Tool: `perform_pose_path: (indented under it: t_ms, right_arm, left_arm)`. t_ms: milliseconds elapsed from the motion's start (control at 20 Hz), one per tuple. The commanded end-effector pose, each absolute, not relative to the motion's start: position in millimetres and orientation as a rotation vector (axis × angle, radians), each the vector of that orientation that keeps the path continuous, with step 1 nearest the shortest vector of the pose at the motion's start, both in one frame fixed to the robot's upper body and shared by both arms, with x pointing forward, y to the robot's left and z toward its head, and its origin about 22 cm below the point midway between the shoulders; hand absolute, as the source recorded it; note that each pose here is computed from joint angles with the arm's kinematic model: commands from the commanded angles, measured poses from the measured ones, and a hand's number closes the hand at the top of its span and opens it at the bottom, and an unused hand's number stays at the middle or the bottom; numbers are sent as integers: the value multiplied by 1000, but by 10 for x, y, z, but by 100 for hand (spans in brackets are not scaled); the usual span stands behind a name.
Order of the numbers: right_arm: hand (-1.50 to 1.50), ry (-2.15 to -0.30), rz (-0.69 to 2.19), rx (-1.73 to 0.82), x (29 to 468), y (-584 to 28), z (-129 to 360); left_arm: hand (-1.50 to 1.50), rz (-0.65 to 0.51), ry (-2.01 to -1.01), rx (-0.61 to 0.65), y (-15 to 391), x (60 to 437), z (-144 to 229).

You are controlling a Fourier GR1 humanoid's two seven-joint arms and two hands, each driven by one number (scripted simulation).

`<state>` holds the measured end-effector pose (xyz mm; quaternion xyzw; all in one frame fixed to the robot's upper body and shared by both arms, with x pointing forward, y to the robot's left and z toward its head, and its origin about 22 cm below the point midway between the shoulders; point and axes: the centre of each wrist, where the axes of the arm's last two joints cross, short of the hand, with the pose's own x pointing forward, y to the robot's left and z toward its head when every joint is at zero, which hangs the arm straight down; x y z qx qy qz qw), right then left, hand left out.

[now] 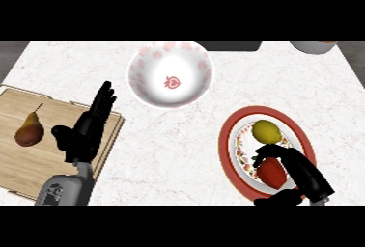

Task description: Pick the bell pepper from the plate and place it in the bowl

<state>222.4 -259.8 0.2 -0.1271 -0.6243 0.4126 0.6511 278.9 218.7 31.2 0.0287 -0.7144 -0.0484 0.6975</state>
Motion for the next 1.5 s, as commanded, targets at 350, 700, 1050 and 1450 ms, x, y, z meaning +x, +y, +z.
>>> perform_pose_path:
  t_ms: [350, 700, 1050, 1450]
  right_arm:
    - [150, -1499, 1360, 297, 2340, -1909, 78]
    - [150, -1658, 1504, 944, 2504, -1378, 533]
    - [150, -1998, 1317, 976, 2663, -1531, 1105]
    - [150, -2142, 1326, 735, 2724, -1802, 2158]
  left_arm:
    - [0, -155, -1607, 20, 2113, 2775, 386]
    - [0, -117, -1609, 74, 2137, 2790, 243]
    - [0, -115, -1592, 62, 2120, 2661, 268]
    - [0, -115, -1582, 64, 2192, 2894, 318]
